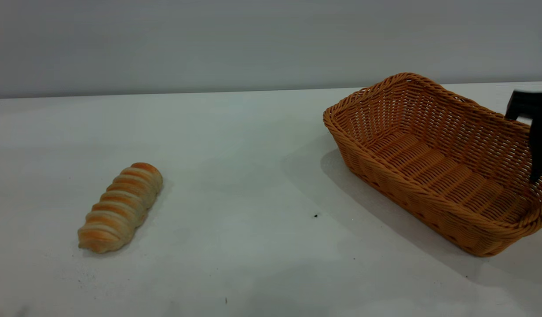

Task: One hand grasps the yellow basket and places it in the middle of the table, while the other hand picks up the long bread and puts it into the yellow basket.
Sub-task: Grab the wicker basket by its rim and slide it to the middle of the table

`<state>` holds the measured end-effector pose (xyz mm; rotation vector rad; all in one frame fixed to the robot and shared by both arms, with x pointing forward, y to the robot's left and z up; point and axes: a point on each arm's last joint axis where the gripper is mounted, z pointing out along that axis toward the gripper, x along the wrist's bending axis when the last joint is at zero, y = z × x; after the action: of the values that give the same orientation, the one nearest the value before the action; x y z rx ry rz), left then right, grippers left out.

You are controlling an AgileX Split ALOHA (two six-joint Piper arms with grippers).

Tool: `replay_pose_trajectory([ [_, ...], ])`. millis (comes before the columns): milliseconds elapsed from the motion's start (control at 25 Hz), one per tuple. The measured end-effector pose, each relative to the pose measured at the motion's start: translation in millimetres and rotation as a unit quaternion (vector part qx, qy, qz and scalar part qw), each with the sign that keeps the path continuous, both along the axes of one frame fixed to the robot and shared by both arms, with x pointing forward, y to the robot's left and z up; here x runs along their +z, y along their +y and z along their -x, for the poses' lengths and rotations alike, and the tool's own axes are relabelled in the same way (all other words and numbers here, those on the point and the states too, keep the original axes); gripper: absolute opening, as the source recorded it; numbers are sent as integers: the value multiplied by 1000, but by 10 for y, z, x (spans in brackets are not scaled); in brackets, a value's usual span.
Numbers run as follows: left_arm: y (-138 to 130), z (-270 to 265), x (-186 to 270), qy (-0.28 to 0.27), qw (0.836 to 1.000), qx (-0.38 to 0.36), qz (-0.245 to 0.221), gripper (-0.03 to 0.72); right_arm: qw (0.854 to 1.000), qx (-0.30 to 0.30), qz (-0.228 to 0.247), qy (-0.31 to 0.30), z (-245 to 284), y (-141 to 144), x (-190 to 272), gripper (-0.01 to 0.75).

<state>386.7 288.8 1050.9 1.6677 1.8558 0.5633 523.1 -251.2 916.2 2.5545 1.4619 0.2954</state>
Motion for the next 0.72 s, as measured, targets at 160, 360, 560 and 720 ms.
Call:
replay_pose_trajectory([
  [160, 0, 2, -1, 1, 1000, 0, 0, 516, 1000, 0, 2, 19, -26, 9, -166, 562],
  [360, 0, 3, -3, 2, 1000, 0, 0, 516, 1000, 4, -1, 27, -70, 27, -350, 552],
  [560, 0, 3, -3, 2, 1000, 0, 0, 516, 1000, 5, -5, 29, -112, 34, -481, 439],
  [720, 0, 3, -3, 2, 1000, 0, 0, 516, 999, -21, -10, 27, -139, -74, -517, 236],
])
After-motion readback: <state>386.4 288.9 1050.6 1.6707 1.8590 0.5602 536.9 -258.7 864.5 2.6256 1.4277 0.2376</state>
